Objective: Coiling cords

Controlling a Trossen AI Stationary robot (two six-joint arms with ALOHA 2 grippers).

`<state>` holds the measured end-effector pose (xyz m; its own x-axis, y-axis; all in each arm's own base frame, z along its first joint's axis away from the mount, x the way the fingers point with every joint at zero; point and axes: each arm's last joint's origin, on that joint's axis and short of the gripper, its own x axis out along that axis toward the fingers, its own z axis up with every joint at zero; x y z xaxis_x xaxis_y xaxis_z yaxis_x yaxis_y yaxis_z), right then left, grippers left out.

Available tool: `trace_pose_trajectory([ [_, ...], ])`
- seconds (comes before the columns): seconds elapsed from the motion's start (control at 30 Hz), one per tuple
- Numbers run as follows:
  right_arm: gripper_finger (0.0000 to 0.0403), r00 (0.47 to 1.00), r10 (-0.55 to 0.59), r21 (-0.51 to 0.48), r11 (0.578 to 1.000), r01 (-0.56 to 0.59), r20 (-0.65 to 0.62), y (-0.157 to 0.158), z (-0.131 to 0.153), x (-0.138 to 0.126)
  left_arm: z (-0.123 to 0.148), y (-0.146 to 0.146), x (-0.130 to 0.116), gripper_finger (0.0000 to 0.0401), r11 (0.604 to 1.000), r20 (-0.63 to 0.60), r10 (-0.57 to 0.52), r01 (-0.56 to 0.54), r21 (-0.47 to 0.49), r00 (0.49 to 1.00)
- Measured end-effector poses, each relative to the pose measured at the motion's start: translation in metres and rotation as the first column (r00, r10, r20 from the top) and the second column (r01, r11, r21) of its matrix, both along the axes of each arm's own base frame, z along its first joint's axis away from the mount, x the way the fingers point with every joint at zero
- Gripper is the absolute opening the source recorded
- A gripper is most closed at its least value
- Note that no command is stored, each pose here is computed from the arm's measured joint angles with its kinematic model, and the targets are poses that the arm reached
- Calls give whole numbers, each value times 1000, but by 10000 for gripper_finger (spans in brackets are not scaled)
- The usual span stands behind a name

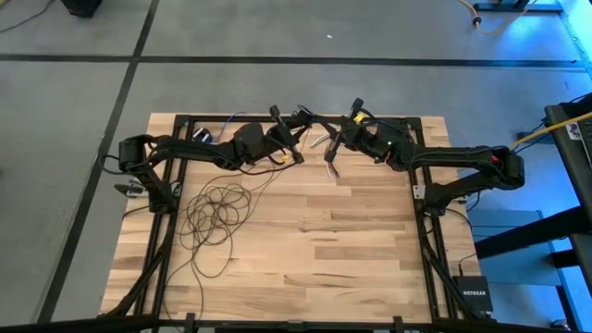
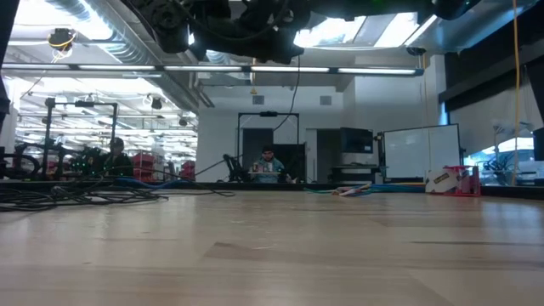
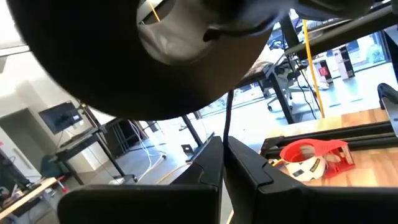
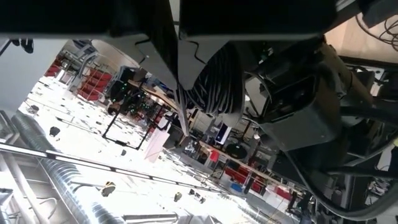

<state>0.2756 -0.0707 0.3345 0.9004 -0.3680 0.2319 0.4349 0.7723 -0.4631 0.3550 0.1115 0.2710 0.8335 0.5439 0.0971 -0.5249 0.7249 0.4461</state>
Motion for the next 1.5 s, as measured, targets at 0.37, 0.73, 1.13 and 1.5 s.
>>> trace_pose_trajectory([
  [0.37,1,999,23,-12,1000,-22,31,2,4,-1,-6,1,0,21,1000,-20,0,0,-31,1000],
  [0.73,1,999,27,-14,1000,-27,28,2,4,-1,-9,3,0,69,998,-43,0,-2,-55,999],
  [1.13,1,999,-37,-40,999,36,-29,0,0,-1,4,-13,-8,70,996,-92,34,-41,-85,995],
  [1.5,1,999,-30,-42,999,29,-34,0,-1,0,3,-17,-11,70,991,-141,22,-40,-126,990],
])
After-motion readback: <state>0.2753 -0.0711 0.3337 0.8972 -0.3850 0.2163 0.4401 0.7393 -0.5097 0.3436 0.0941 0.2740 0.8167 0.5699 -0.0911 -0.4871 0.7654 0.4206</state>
